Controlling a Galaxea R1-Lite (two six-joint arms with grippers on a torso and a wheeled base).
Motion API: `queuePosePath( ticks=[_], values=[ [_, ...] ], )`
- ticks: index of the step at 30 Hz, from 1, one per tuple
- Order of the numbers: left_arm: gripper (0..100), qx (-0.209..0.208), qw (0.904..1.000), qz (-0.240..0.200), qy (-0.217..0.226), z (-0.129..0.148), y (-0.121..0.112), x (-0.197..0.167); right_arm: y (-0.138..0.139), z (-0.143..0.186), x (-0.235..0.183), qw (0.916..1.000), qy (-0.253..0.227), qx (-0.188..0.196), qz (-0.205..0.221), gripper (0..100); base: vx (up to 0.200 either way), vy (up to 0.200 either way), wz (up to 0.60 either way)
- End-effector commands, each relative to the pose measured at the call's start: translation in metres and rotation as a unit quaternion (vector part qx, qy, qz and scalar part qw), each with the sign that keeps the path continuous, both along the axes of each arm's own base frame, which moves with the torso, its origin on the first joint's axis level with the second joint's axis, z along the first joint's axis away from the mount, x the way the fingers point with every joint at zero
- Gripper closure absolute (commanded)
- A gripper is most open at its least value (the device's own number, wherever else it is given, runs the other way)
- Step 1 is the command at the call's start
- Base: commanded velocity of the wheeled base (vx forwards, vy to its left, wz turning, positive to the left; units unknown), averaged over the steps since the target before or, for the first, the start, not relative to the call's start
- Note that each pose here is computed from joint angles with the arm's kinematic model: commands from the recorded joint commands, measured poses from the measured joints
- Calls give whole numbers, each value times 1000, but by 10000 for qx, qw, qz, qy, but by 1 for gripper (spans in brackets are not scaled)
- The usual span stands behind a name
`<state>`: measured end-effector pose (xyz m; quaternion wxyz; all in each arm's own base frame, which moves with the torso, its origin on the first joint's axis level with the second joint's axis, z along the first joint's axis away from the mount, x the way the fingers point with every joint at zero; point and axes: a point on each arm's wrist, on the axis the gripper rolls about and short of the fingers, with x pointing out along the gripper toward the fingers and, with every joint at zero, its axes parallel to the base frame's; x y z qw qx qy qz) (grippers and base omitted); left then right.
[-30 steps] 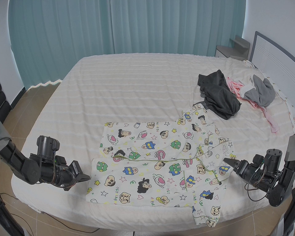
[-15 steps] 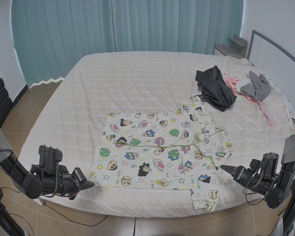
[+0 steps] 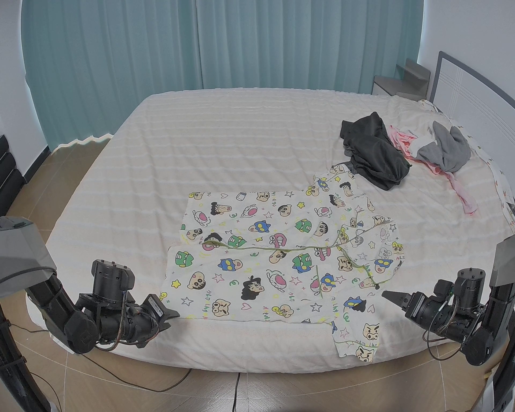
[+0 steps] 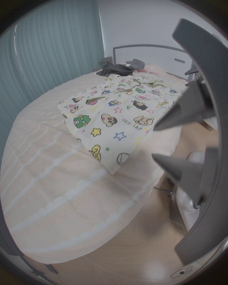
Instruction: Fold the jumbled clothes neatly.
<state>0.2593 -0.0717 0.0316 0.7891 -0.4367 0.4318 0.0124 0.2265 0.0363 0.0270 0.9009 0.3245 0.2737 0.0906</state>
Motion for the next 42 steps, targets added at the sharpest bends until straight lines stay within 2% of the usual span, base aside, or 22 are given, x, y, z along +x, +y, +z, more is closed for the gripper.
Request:
queuePosePath(
  ticks=[1,4,10,15,24,31,32,39,42],
  values=[
    [0,176,9997,112,162,-14,-2,6,0,1,1,10000,-61,12,11,0,0,0,0],
    [0,337,9990,225,176,-19,-6,10,1,0,0,10000,-46,10,18,0,0,0,0],
    [0,366,9974,608,105,-24,-19,24,3,1,0,10000,-54,4,51,0,0,0,0],
    [0,679,9944,811,53,-36,-28,35,5,1,-3,10000,-17,-4,97,0,0,0,0],
    [0,939,9874,1237,-294,-36,-31,56,5,1,-3,10000,-17,-4,97,0,0,0,0],
    [0,1015,9850,1343,-379,-37,-33,62,6,-1,-4,9999,14,-6,127,0,0,0,0],
    [100,1015,9850,1343,-379,-37,-33,62,6,-1,-4,9999,14,-6,127,0,0,0,0],
    [100,1039,9849,1345,-330,-38,-31,59,6,-3,-9,9997,143,-14,188,0,0,0,0],
    [100,1055,9847,1352,-310,-38,-30,59,7,-5,-15,9989,227,-48,395,0,0,0,0]
  ],
)
